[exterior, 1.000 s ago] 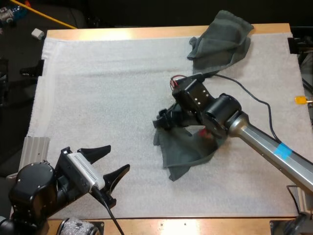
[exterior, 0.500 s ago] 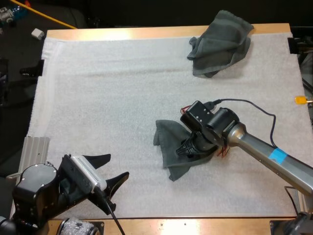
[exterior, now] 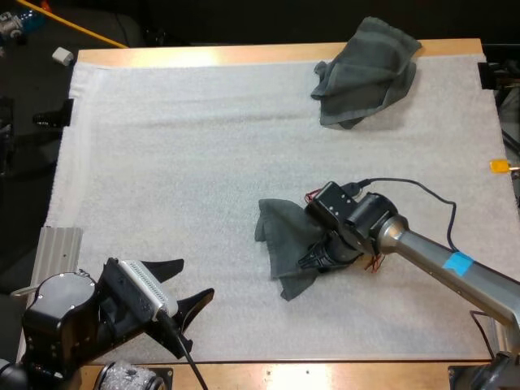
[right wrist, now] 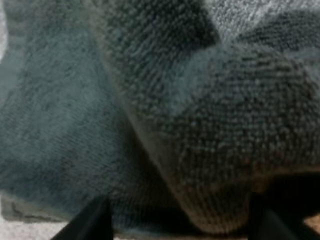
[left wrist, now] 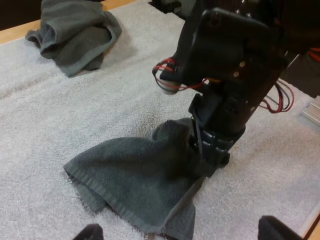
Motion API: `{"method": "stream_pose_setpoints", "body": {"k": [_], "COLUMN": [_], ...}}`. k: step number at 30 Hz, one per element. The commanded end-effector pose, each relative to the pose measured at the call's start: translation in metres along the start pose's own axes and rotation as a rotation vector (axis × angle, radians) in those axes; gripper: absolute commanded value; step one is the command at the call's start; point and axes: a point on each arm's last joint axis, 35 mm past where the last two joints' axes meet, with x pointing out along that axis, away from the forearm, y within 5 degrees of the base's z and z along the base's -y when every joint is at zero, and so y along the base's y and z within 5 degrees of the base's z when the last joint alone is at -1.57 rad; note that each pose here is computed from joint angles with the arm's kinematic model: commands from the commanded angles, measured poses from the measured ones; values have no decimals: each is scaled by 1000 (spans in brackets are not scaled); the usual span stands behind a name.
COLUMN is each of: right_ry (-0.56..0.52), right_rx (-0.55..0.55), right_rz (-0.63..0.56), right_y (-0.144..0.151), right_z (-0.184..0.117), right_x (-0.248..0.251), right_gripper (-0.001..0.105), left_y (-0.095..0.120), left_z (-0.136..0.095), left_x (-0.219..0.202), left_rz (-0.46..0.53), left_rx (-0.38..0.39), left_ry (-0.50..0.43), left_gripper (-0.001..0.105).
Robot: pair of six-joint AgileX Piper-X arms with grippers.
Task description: Pick towel from pile, fold and stack
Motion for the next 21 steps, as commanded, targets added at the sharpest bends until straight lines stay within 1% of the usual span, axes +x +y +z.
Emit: {"method": "stream_pose_setpoints", "body": {"k": [1, 9, 11, 13, 15, 16, 17, 21], "right_ry": [36, 94, 70, 59, 54, 47, 38, 4], "right_rx": [1, 12, 18, 29, 31, 31, 32, 26], "right_rz": [-3, -42, -28, -46, -67, -79, -93, -135], "right_y": [0, -1, -1, -2, -3, -3, -4, -5], "right_z": [-1, -1, 1, 2, 2, 3, 4, 5], "right_x": [13, 33, 29, 28, 26, 24, 22, 9], "right_gripper": [52, 45, 45, 30, 11, 4, 1, 0], "left_y": [-2, -1, -1, -1, -1, -1, -1, -1], "left_z": [0, -2, -1, -1, -1, -1, -1, -1], "left_x": [-1, -2, -1, -1, -1, -1, -1, -1], "left_rz": [-11, -10, -10, -10, -10, -11, -12, -13], "left_rx": [0, -9, -10, -10, -10, -9, -8, -9], "left_ry": [4, 17, 12, 13, 14, 13, 13, 15], "left_gripper": [60, 60, 60, 60, 60, 60, 60, 60]}}
